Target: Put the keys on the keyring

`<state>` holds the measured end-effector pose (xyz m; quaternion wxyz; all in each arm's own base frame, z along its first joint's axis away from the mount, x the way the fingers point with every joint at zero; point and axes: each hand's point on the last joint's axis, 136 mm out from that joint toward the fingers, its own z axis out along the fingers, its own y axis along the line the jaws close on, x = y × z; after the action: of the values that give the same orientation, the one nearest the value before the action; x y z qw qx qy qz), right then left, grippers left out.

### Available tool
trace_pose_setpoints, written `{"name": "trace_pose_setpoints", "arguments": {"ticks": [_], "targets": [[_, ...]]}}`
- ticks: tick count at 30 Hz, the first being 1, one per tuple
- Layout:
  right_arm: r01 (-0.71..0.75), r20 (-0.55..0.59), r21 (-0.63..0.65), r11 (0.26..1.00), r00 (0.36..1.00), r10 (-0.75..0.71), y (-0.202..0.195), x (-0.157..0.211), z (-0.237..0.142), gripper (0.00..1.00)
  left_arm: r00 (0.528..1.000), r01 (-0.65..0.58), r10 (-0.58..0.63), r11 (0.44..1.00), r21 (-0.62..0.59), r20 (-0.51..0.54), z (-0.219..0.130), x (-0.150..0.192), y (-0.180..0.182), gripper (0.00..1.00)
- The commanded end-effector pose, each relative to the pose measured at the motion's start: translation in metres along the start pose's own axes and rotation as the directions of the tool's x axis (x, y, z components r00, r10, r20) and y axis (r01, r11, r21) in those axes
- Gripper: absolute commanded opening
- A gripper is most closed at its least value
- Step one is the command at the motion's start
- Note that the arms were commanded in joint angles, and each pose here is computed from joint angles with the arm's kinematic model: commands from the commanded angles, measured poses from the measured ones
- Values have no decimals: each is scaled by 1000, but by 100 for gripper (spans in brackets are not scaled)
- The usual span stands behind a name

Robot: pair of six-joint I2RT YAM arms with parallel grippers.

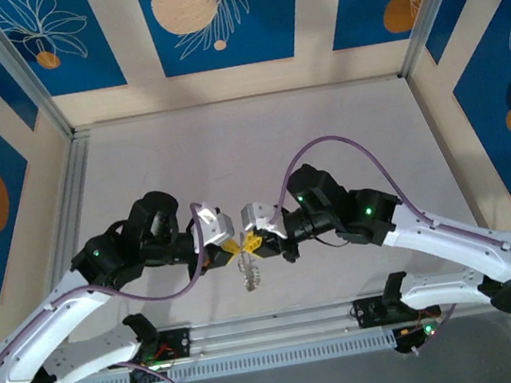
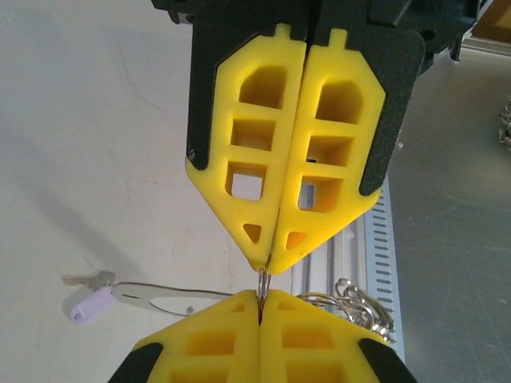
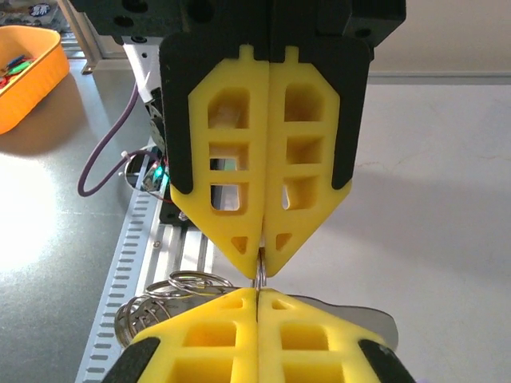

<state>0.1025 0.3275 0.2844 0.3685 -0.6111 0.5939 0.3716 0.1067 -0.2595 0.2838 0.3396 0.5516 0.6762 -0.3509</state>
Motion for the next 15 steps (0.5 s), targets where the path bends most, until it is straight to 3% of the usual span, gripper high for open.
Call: {"name": "trace_pose_setpoints", "arguments": {"ticks": [1, 8, 15], "targets": [[75, 131, 5, 997, 989, -75, 6, -28, -10, 20, 998, 22, -18, 997, -69, 60, -3, -7, 12, 0], [-42, 150, 58, 997, 988, 33, -11, -14, -11, 53, 986, 35, -18, 995, -99, 166, -11, -22, 15, 0], [-170, 221, 106, 980, 965, 144, -28, 1, -27, 53, 974, 44, -19, 994, -104, 226, -16, -28, 14, 0]]}}
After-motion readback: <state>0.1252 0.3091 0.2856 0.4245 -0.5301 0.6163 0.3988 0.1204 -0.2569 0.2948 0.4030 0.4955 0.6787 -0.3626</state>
